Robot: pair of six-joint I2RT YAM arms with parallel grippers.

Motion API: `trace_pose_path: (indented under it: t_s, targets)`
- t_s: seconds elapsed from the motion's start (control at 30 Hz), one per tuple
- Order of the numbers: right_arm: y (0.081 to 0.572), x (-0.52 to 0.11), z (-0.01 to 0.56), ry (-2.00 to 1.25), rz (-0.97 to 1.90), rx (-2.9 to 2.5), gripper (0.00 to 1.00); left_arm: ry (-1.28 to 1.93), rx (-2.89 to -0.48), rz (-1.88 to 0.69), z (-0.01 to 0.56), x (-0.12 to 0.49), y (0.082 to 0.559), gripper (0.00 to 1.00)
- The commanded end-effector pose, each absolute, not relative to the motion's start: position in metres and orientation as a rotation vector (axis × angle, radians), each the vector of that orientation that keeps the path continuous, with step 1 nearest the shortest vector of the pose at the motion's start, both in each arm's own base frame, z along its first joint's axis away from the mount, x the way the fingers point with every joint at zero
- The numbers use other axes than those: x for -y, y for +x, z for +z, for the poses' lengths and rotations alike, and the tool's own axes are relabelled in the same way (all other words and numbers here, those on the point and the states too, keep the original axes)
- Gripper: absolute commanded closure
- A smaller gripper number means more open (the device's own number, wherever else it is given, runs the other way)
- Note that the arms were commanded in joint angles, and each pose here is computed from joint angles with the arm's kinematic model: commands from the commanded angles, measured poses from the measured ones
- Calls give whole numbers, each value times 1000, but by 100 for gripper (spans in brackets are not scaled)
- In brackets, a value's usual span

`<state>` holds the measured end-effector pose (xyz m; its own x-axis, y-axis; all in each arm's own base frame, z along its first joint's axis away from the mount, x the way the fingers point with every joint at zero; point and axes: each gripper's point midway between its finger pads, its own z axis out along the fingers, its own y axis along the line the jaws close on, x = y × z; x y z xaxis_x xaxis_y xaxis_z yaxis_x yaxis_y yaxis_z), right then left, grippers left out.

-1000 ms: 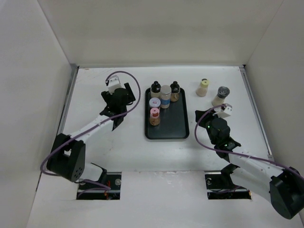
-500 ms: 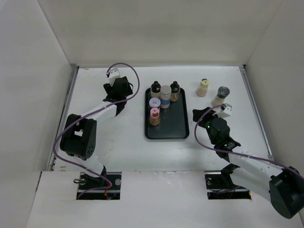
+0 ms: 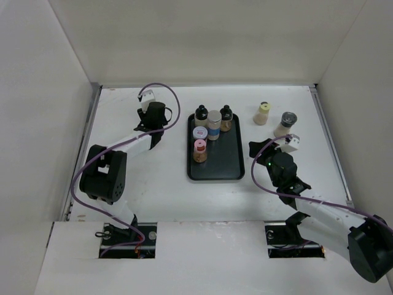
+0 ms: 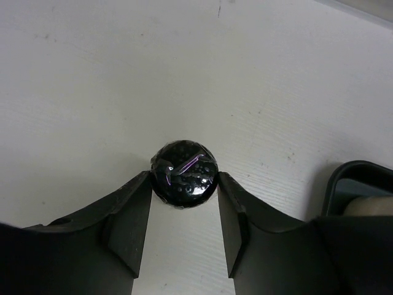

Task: Organize the condiment bottles

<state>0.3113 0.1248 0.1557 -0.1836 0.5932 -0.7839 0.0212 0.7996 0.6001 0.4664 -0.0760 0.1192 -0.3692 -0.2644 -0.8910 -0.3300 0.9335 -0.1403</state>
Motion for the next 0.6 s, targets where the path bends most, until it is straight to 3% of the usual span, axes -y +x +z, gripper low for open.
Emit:
trace_pose_path:
  t_s: [0.0, 0.17, 0.57]
  targets:
    - [318, -130, 185, 488, 600, -1613, 37, -442, -1910, 67, 139, 73, 475, 67]
    - [317, -129, 189, 486, 599, -1603, 33, -400, -1883, 29, 157, 86, 446, 72]
    - [316, -129, 190, 488, 608, -1599, 28, -133, -1952, -91, 177, 141, 312, 73]
